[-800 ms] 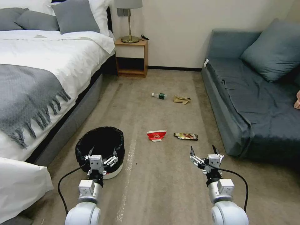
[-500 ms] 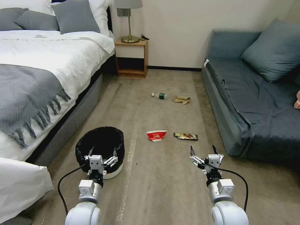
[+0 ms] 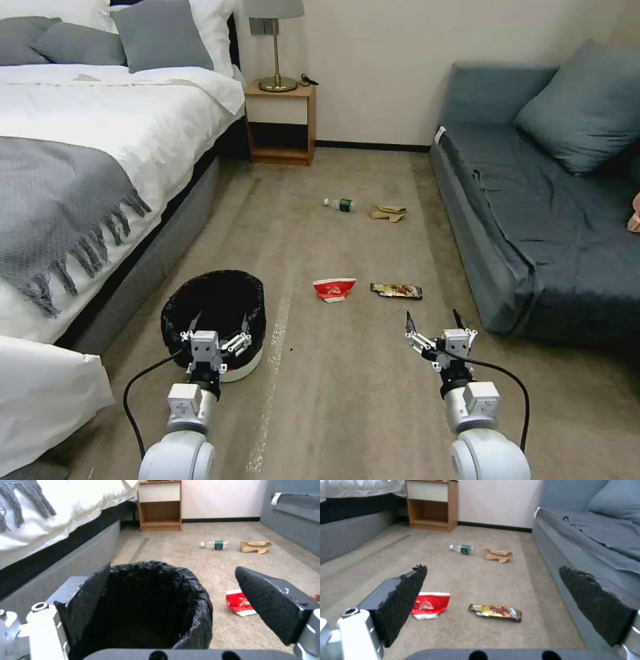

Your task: Pick up the trash bin, then pick up the garbage on the floor and place it into the trash bin.

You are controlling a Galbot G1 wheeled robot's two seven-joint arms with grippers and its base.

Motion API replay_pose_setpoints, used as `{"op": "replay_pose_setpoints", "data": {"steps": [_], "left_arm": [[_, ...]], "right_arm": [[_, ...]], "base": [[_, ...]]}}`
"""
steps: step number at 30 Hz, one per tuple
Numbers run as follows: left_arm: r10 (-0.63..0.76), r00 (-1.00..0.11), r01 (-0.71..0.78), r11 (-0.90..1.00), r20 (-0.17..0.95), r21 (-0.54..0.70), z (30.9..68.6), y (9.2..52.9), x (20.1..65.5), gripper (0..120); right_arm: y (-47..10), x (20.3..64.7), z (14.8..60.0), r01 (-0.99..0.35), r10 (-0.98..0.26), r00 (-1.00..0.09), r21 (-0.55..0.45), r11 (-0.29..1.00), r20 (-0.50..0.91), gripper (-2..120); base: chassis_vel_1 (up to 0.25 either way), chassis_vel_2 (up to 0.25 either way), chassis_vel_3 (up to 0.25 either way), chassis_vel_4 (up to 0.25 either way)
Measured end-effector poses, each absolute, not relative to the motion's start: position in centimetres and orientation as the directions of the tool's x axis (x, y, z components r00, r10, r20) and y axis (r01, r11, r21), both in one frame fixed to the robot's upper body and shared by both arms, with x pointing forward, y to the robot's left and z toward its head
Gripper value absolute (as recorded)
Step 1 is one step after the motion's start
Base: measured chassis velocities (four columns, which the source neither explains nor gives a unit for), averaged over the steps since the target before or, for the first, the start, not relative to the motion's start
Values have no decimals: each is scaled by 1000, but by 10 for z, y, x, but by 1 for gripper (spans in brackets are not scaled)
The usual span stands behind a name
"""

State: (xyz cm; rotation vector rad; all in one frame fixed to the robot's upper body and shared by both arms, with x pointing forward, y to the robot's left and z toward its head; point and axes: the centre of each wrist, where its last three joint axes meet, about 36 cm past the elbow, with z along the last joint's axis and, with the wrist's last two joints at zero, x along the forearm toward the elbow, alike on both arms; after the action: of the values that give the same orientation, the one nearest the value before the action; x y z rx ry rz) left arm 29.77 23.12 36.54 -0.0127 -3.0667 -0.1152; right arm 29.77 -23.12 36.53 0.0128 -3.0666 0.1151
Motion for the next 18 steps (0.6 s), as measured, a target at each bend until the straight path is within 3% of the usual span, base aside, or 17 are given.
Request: {"op": "replay_pose_setpoints", "data": {"steps": [18], "left_arm": [[6, -997, 11, 997, 73, 75, 365, 231, 298, 100]], "right_arm": [[-231, 298, 365, -11, -6, -997, -75, 997, 73, 100]], "base": [[0, 0, 0, 0]]}}
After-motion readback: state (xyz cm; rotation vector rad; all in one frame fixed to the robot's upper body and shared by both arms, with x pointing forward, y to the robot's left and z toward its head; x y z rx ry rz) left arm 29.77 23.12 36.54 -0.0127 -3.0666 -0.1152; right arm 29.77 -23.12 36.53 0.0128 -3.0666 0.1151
